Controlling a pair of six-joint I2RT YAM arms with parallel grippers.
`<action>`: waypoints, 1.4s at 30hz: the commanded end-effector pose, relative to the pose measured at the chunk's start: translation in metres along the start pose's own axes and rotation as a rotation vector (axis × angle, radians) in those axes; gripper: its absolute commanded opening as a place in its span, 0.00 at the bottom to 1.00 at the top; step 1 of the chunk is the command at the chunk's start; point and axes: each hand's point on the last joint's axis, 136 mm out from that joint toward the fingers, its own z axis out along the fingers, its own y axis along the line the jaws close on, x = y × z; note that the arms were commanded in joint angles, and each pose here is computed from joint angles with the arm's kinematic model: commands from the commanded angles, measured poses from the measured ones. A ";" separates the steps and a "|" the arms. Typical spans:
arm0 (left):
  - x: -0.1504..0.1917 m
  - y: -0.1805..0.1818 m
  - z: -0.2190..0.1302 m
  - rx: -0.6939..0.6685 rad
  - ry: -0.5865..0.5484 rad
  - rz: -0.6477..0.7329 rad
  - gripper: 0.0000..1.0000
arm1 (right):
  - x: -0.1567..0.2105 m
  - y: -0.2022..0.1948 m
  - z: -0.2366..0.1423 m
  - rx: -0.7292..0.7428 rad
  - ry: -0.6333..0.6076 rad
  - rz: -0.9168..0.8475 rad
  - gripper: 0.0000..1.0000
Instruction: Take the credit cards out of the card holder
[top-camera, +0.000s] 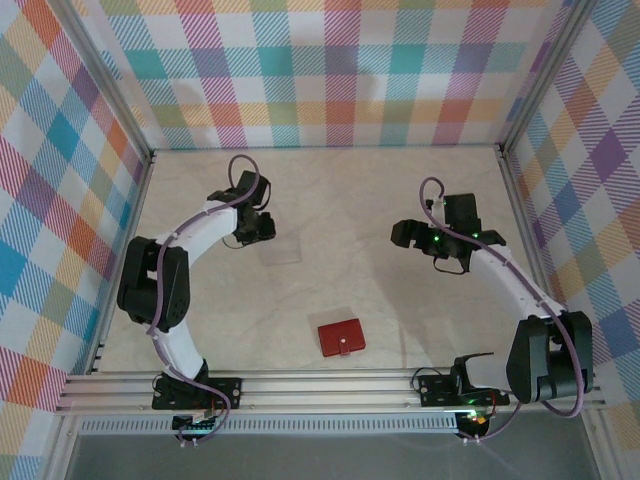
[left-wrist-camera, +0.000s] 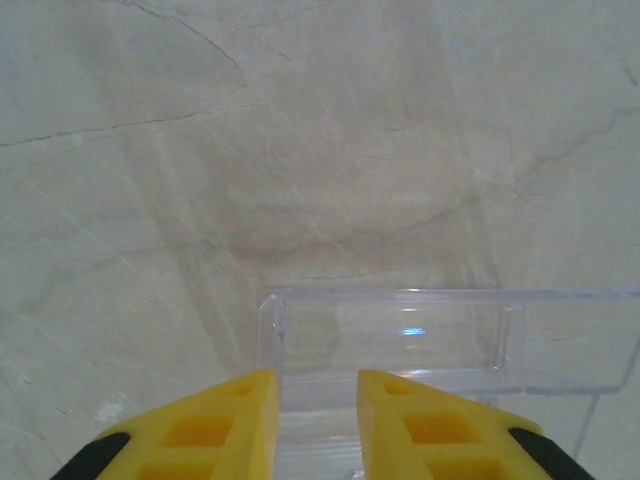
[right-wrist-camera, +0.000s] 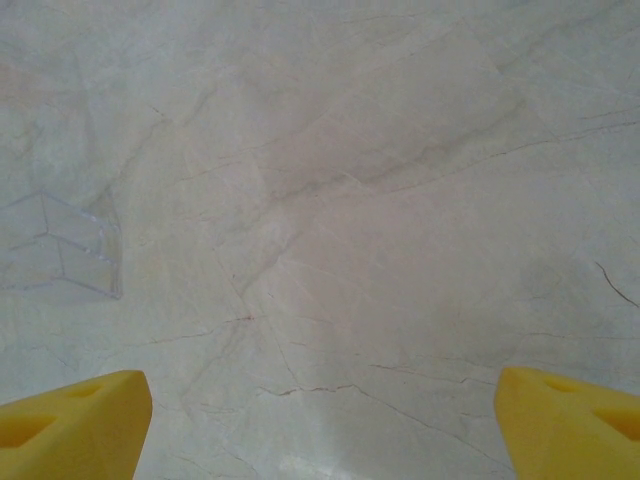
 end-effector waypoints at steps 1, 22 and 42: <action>0.000 0.004 0.003 -0.031 0.024 0.024 0.26 | -0.003 0.007 -0.008 -0.008 -0.008 -0.018 0.89; -0.014 0.006 -0.019 -0.045 -0.044 0.046 0.23 | -0.002 0.011 -0.021 -0.013 -0.025 -0.023 0.90; -0.010 0.012 0.013 -0.059 0.020 0.059 0.19 | -0.006 0.017 -0.023 -0.023 -0.025 -0.030 0.90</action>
